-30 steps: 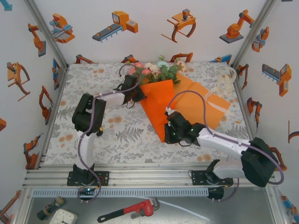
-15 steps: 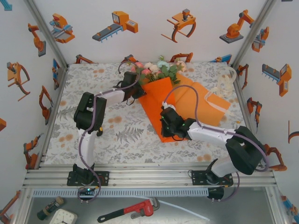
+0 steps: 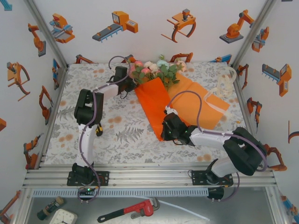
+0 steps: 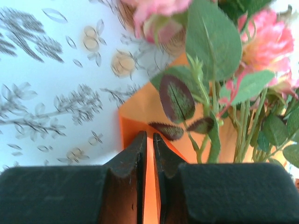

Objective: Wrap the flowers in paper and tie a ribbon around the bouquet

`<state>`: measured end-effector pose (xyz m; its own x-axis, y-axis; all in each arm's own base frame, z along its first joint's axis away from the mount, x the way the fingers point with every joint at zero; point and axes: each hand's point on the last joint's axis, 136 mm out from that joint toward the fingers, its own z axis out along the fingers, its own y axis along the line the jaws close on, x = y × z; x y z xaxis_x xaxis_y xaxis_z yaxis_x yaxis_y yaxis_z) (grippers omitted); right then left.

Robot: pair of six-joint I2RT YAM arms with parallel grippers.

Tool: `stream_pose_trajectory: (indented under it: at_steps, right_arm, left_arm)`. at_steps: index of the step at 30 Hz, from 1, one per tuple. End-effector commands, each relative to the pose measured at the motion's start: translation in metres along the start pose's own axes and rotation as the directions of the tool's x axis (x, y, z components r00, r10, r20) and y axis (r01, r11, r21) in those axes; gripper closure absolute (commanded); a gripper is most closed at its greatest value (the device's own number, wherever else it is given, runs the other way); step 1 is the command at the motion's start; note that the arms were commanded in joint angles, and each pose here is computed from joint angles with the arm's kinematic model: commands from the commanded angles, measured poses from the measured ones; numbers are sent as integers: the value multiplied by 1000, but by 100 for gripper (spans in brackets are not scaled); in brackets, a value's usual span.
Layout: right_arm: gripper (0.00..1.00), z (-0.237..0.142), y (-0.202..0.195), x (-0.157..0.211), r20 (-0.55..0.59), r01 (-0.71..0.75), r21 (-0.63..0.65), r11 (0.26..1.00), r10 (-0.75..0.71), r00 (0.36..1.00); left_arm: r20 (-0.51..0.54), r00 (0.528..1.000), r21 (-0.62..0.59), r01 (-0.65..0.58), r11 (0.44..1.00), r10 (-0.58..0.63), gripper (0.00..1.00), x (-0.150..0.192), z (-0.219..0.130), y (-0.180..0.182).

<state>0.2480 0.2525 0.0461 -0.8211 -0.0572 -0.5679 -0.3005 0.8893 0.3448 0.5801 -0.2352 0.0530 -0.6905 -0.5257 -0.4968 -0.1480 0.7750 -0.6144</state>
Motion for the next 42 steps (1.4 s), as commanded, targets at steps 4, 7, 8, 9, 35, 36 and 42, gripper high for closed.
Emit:
stream_pose_trajectory:
  at_steps: [4,7,8,9,35,36,42]
  right_arm:
    - [100,-1,-14,21,-79,-5,51,999,9,997]
    - [100,-7,-8,11,-67,-5,44,999,8,998]
    - [100,-10,-5,7,-61,-5,40,999,8,998]
    - [100,-14,-2,2,-51,-6,32,999,8,999]
    - [100,-18,-30,-14,-36,-27,106,994,31,999]
    - [100,-26,-21,-22,-8,-18,78,997,19,1000]
    - [100,-39,35,-44,66,-53,-172,984,66,996]
  left_arm:
    - [21,999,28,-24,999,24,83,-38,-4,6]
    - [71,997,89,-36,995,30,82,-61,-38,-17]
    - [85,996,114,-39,993,29,82,-66,-53,-26]
    - [98,995,145,-46,988,31,81,-68,-70,-37]
    - [-224,931,203,-245,948,289,81,181,-106,-73]
    - [-217,928,190,-264,946,303,81,180,-101,-72]
    - [-224,923,147,-284,947,312,81,178,-85,-60]
